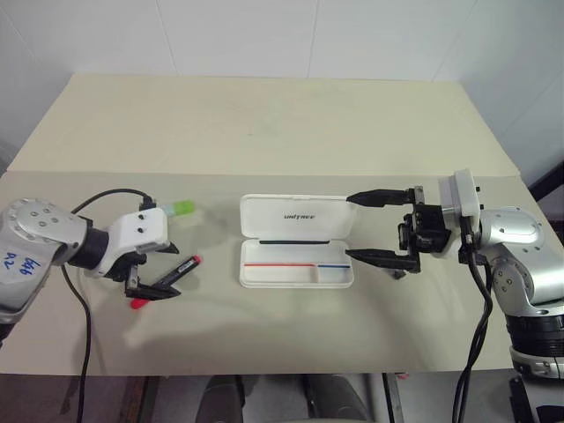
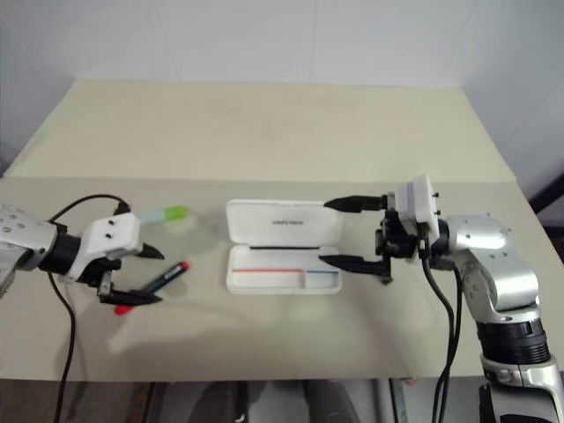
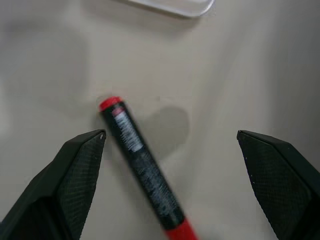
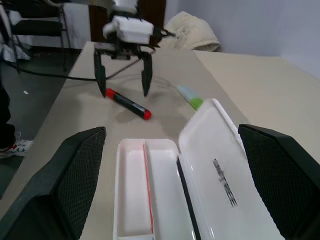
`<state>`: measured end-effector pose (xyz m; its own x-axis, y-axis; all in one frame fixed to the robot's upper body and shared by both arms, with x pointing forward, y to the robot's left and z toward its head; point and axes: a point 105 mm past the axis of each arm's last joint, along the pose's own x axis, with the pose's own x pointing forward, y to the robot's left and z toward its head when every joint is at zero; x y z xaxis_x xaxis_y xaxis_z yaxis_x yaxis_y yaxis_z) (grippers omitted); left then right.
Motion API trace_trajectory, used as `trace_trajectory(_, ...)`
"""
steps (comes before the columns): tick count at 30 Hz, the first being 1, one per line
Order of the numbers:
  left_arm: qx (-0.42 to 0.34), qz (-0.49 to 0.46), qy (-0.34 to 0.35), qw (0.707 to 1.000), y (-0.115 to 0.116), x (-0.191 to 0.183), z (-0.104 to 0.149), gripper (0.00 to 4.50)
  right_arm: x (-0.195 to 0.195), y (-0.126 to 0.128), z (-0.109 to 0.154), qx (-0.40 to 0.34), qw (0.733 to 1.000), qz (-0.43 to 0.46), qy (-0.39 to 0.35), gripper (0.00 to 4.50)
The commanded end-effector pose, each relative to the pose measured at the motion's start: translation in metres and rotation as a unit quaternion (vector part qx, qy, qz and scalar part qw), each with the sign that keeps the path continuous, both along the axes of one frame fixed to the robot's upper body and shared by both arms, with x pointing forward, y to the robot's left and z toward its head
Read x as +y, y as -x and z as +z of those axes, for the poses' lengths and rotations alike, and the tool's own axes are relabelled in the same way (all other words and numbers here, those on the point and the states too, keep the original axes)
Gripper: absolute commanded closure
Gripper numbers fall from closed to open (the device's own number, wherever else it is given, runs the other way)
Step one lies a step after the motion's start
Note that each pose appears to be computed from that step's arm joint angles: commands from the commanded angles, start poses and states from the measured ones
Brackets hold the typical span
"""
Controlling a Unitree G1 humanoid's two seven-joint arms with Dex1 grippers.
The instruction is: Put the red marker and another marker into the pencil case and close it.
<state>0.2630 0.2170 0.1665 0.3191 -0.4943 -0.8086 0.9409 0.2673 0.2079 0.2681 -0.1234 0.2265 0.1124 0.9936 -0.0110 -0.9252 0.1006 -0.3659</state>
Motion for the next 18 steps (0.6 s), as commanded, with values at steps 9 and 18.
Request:
trace_trajectory(9, -0.008, 0.043, -0.074, 0.996, 0.005, 0.005, -0.032, 0.03, 0.011, 0.019, 0.02, -0.031, 0.998, 0.05, -0.006, 0.0)
trace_trajectory(18, -0.008, 0.062, -0.099, 0.993, 0.006, 0.013, -0.041, 0.03, 0.012, 0.023, 0.021, -0.032, 0.998, 0.053, -0.006, 0.0)
